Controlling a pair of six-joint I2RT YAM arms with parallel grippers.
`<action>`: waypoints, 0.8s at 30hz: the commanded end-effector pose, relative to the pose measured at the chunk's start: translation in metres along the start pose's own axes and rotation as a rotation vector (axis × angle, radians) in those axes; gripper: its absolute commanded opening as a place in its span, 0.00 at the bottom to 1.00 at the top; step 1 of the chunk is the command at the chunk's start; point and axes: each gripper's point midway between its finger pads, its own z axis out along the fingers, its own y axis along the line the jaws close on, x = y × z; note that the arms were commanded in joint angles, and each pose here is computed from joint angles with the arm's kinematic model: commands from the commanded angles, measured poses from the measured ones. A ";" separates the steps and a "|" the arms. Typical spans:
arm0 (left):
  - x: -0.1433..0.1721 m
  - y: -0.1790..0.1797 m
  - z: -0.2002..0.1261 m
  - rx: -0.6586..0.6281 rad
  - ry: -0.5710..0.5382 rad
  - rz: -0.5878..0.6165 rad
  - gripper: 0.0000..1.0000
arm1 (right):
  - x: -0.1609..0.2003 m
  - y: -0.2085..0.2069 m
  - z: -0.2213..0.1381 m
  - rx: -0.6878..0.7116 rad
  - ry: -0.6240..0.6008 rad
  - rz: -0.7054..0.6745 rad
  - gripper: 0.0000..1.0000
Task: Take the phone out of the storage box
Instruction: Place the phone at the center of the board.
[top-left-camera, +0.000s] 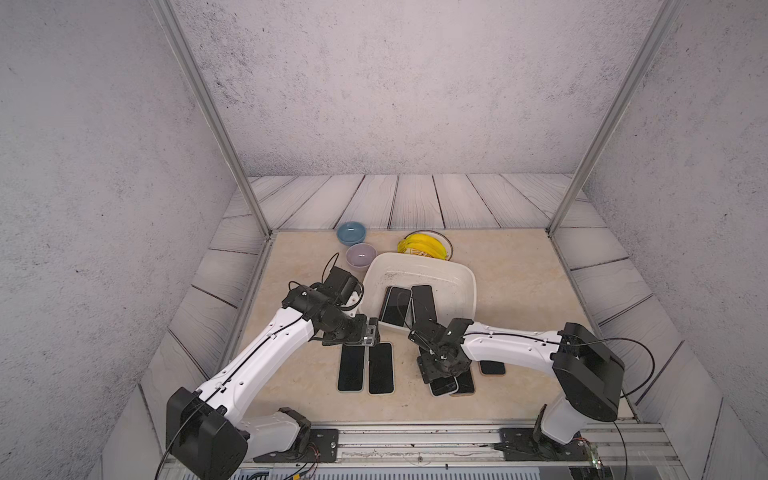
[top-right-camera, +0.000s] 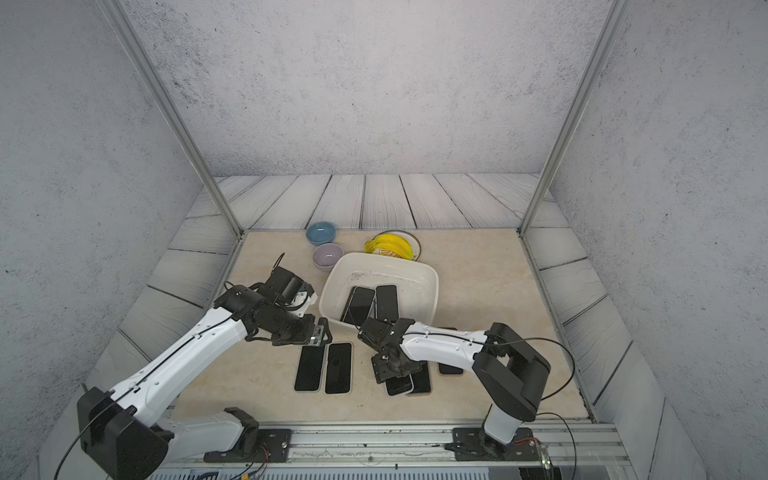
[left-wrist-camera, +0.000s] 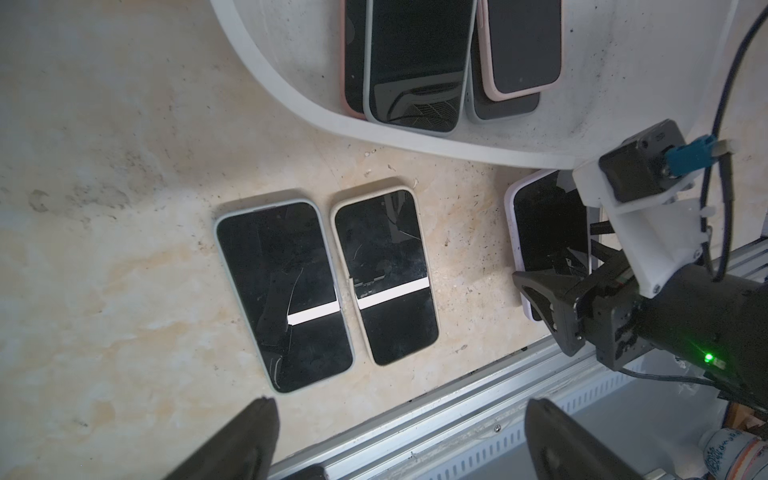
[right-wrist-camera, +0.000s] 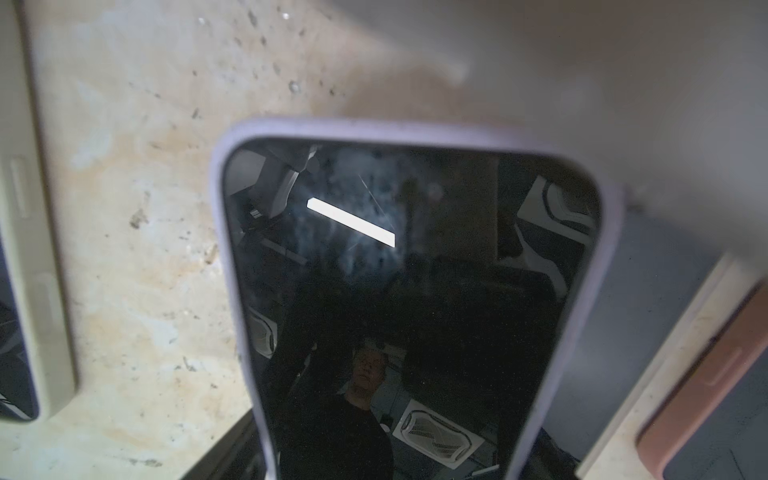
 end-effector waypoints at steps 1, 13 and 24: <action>0.002 0.000 -0.002 -0.011 0.002 0.020 0.98 | 0.007 0.004 0.005 0.011 0.028 -0.015 0.79; 0.000 0.003 -0.011 -0.045 -0.020 0.048 0.99 | 0.035 -0.043 -0.040 0.147 0.030 0.025 0.79; -0.009 -0.002 -0.016 -0.039 -0.057 0.053 0.98 | 0.038 -0.163 -0.078 0.210 -0.054 0.345 0.80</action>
